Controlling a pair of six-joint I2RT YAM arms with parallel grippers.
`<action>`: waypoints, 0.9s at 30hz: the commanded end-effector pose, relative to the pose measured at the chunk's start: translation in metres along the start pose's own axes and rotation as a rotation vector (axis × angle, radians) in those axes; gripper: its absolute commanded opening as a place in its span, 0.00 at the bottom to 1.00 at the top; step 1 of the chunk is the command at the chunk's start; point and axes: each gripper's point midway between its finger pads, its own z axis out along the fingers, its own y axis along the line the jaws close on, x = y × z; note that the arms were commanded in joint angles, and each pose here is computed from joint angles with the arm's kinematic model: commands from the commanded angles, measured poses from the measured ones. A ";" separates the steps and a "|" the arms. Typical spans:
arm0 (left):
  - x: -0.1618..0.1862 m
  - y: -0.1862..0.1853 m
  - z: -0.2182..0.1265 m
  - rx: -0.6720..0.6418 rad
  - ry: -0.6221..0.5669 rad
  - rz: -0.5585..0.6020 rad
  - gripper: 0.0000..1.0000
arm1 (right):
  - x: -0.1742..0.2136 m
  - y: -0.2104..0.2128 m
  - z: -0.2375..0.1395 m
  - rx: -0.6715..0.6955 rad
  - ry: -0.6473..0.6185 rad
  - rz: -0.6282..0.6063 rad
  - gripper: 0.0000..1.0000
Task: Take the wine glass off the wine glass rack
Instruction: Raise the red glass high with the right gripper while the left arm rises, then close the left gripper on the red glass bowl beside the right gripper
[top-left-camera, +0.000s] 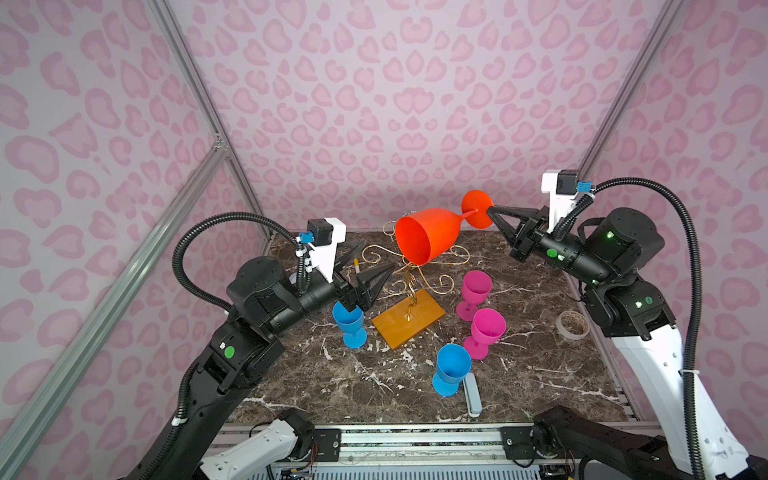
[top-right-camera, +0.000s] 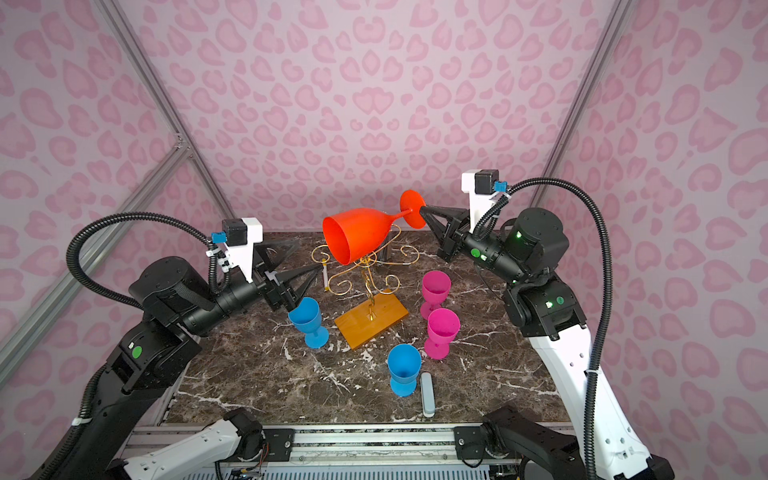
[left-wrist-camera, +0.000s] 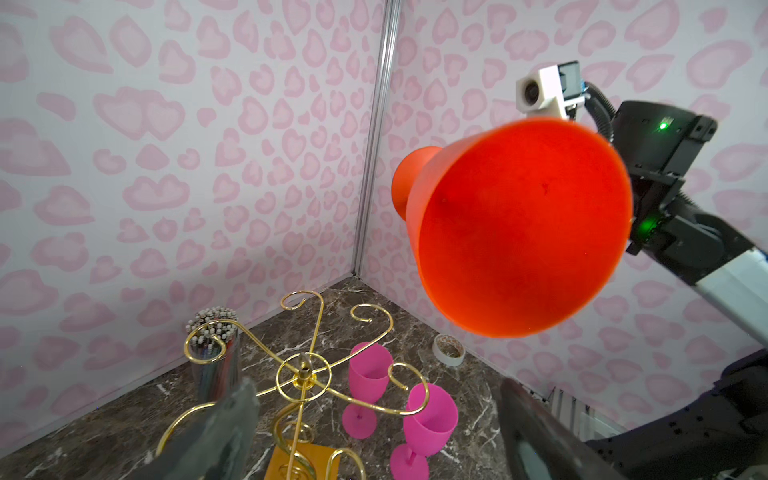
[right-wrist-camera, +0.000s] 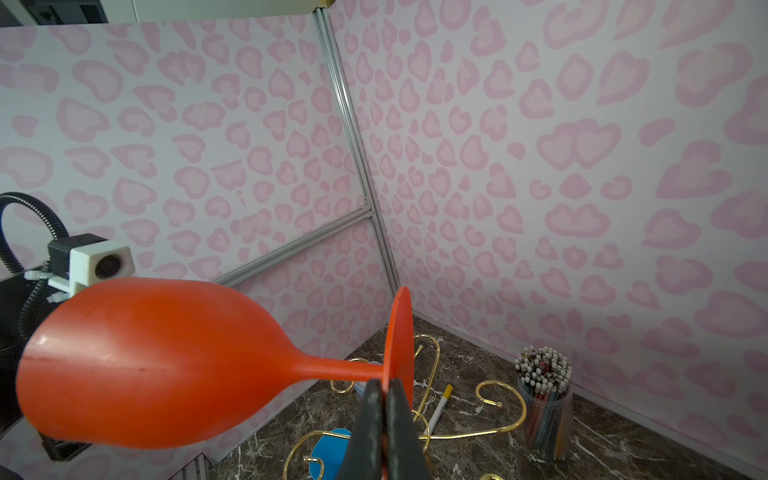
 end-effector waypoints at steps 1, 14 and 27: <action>-0.017 -0.012 -0.001 0.063 -0.045 -0.097 0.91 | 0.002 0.002 -0.002 -0.004 0.005 -0.052 0.00; -0.003 -0.017 0.029 0.177 -0.015 -0.284 0.73 | 0.004 0.004 -0.006 -0.015 -0.013 -0.075 0.00; 0.010 -0.013 0.050 0.207 0.005 -0.377 0.40 | 0.015 0.002 -0.011 -0.005 -0.020 -0.112 0.00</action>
